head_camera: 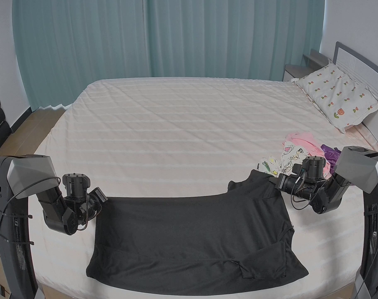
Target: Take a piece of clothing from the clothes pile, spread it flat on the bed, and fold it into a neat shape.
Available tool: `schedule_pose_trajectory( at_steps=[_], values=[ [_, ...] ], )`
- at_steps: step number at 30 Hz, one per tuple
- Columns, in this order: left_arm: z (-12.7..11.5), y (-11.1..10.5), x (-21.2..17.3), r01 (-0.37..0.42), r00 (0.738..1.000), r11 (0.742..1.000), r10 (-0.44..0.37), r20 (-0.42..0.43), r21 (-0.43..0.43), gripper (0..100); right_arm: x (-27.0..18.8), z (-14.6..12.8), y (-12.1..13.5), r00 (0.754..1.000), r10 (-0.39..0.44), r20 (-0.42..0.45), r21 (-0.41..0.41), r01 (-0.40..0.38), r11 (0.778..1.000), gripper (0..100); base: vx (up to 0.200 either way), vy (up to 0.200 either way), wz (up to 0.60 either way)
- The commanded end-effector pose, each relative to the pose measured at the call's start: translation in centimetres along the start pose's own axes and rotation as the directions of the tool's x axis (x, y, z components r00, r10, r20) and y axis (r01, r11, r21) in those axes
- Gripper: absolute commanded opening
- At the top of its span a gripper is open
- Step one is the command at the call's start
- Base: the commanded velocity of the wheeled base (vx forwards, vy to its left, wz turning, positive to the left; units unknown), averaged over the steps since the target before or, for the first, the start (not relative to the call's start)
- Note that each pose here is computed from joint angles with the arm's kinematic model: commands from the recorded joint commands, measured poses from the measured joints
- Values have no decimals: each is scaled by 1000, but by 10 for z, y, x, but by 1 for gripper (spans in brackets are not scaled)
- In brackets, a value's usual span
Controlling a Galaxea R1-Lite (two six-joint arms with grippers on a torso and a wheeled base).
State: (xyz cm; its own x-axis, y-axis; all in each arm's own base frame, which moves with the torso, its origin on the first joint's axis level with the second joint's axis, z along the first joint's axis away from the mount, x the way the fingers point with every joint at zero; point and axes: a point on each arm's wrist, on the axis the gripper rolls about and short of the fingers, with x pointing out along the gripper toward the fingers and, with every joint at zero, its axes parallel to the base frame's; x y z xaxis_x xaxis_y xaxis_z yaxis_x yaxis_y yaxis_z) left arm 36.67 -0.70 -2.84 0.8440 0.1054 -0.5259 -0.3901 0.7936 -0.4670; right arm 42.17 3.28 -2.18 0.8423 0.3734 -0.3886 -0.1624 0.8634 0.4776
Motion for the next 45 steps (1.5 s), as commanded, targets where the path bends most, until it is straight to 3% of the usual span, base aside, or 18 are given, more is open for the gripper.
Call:
schedule_pose_trajectory(
  at_steps=[1, 36, 45],
  values=[
    [7, -3, -4, 10, 1000, 1000, -10, 19, -5, 0, -7, 6, 3, 1000, 3, 13, 3, -3, 1000, 0, 0, 0, 0],
    [12, -9, -14, 17, 1000, 999, -18, 16, 27, 0, -22, 11, 16, 999, -25, 38, 17, 24, 1000, 0, 0, 0, 0],
    [14, -7, -26, 15, 1000, 999, -16, 16, 29, 0, -48, 13, 22, 998, -12, 67, 21, 11, 1000, 0, 0, 0, 0]
  ],
)
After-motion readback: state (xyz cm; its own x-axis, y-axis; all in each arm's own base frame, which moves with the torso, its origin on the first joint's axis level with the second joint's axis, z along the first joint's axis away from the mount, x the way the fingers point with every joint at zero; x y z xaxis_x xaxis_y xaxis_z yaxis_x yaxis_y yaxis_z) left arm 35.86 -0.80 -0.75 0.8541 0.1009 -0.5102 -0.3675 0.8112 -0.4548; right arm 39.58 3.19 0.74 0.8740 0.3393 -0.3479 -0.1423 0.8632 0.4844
